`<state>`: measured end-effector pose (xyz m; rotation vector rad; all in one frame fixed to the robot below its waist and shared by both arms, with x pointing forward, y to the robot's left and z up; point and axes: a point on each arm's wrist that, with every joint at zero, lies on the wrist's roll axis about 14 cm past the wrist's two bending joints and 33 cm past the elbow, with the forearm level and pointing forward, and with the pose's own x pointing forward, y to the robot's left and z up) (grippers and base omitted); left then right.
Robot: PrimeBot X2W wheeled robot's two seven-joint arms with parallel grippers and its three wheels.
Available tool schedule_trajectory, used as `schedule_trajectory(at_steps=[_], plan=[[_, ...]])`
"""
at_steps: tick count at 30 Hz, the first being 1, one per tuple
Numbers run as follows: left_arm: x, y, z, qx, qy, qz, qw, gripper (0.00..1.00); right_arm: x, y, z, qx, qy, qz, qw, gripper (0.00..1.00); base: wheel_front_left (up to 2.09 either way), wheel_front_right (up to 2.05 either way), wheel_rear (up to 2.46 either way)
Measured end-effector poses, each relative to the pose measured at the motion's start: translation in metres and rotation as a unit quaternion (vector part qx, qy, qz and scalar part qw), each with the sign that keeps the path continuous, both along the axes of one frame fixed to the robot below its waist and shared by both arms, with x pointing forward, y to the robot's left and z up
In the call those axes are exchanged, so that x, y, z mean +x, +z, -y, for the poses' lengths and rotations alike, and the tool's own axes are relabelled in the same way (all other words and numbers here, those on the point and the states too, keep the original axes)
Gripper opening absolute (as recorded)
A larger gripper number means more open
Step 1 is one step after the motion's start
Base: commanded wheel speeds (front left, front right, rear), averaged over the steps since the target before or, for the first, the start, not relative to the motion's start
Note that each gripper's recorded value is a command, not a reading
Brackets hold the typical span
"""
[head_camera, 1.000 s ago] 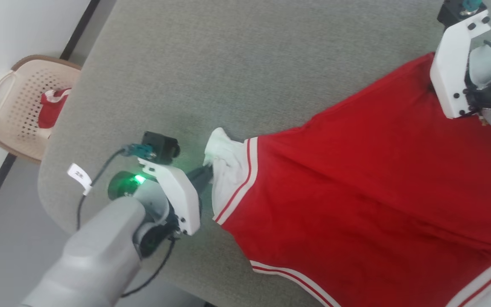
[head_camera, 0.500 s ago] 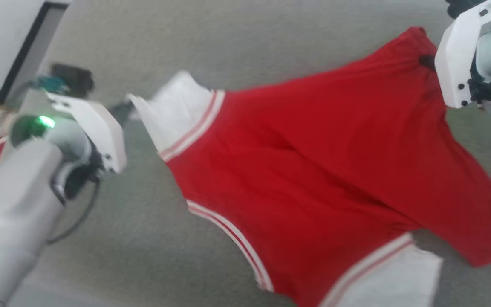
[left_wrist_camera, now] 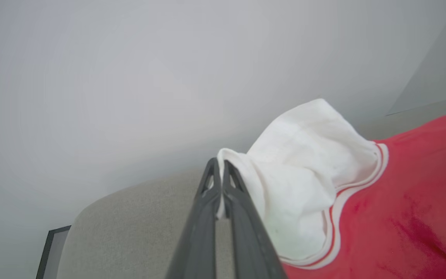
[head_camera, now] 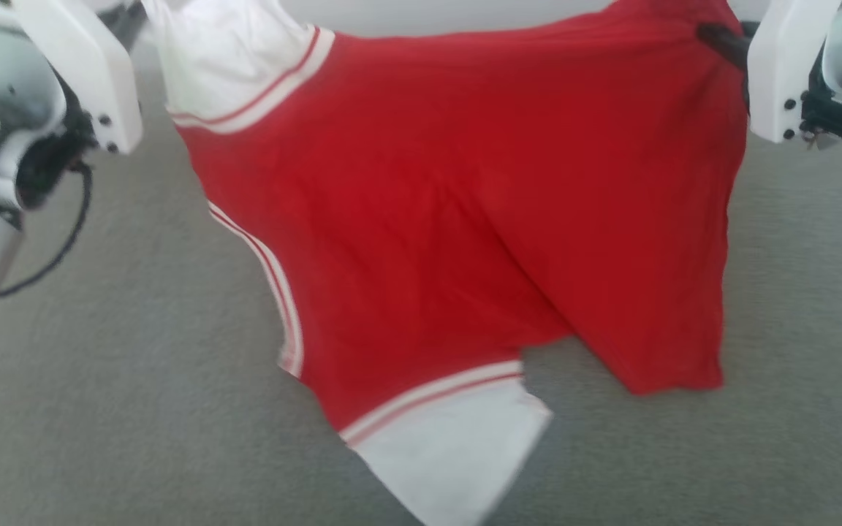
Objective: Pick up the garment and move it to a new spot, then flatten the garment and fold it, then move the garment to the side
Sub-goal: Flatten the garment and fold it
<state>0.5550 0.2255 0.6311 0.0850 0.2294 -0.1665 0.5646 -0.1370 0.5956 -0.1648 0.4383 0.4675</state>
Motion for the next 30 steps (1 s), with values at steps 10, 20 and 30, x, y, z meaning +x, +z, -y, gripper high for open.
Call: schedule_trajectory(at_steps=[10,20,30], plan=[[0.009,0.076,0.041,0.000,-0.039,0.066,0.997,0.00,-0.035,0.070,0.039,0.006,-0.038,0.074,0.996,0.00,0.00,0.00,0.00],[0.018,0.104,0.049,-0.005,-0.043,0.101,0.994,0.00,-0.037,0.097,0.057,0.013,-0.062,0.116,0.991,0.00,0.00,0.00,0.00],[0.056,0.130,0.037,0.010,-0.015,0.188,0.982,0.00,0.010,0.099,0.062,0.008,-0.086,0.175,0.981,0.00,0.00,0.00,0.00]])
